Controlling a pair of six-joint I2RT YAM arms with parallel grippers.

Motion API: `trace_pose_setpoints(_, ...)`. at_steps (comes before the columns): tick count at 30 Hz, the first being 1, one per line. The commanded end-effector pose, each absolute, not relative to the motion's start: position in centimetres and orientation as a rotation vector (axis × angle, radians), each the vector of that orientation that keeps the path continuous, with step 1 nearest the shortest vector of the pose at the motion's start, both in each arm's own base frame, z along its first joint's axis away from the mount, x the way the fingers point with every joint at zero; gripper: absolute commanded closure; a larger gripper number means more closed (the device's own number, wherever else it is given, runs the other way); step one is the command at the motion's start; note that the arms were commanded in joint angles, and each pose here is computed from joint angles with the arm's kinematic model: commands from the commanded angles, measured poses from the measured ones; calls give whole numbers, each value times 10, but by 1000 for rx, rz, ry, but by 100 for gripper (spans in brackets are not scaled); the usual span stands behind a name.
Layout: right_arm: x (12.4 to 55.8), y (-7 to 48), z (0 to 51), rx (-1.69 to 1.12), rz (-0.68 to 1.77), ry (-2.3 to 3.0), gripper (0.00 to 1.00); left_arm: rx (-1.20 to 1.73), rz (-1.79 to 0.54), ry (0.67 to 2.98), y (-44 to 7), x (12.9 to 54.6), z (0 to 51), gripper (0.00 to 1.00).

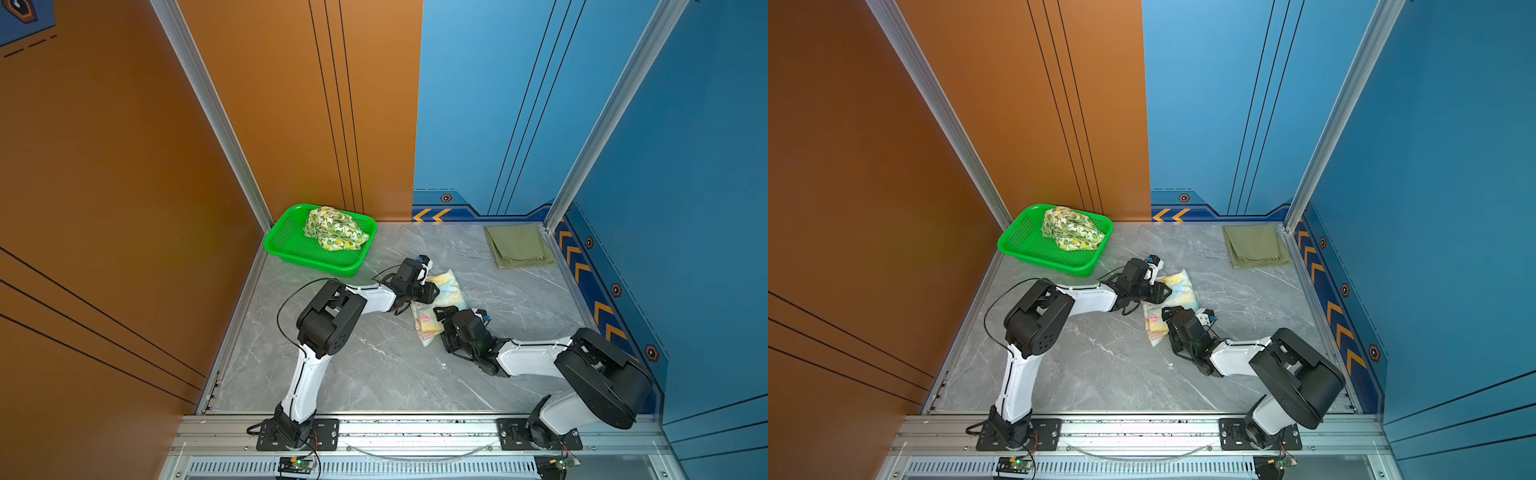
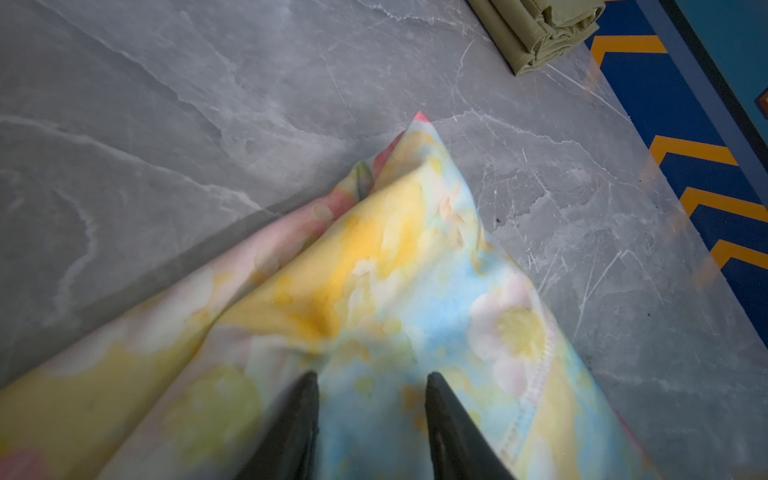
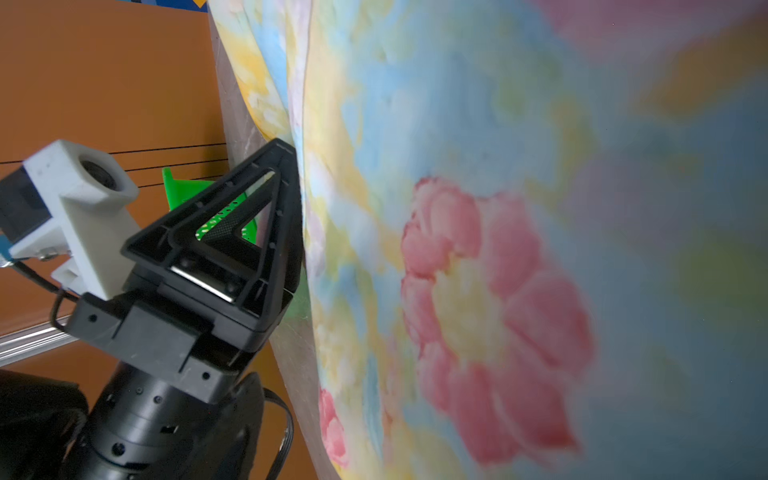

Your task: Fold and stack the skirts

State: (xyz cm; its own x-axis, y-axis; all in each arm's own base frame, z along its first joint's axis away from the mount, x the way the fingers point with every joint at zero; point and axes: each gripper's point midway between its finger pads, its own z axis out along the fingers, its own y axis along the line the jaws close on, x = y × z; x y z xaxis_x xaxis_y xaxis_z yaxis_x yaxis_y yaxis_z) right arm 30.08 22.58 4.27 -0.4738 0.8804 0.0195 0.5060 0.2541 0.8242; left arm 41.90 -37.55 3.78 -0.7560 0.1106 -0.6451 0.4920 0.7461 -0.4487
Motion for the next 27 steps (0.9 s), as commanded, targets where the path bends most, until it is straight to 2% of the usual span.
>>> trace_pose_setpoints(1, 264, 181, -37, 1397, 789, 2215, 17, 462, -785, 2618, -356, 368, -27, 57)
trace_pose_setpoints(7, 282, 173, -44, 1431, 836, 2134, 23, 465, -784, 2628, -354, 365, -30, 57)
trace_pose_setpoints(10, 287, 169, -48, 1447, 846, 2112, 32, 464, -784, 2631, -353, 364, -30, 57)
trace_pose_setpoints(12, 293, 167, -47, 1440, 867, 2093, 42, 461, -785, 2630, -352, 363, -29, 57)
trace_pose_setpoints(16, 310, 164, -34, 1408, 921, 2043, 71, 462, -790, 2625, -353, 363, -25, 57)
trace_pose_setpoints(19, 316, 162, -20, 1369, 932, 2027, 88, 459, -794, 2619, -353, 366, -18, 57)
trace_pose_setpoints(22, 322, 158, 5, 1317, 937, 2009, 100, 449, -810, 2602, -355, 370, -3, 55)
trace_pose_setpoints(27, 331, 138, 74, 1238, 896, 1986, 100, 414, -865, 2514, -353, 379, 49, 49)
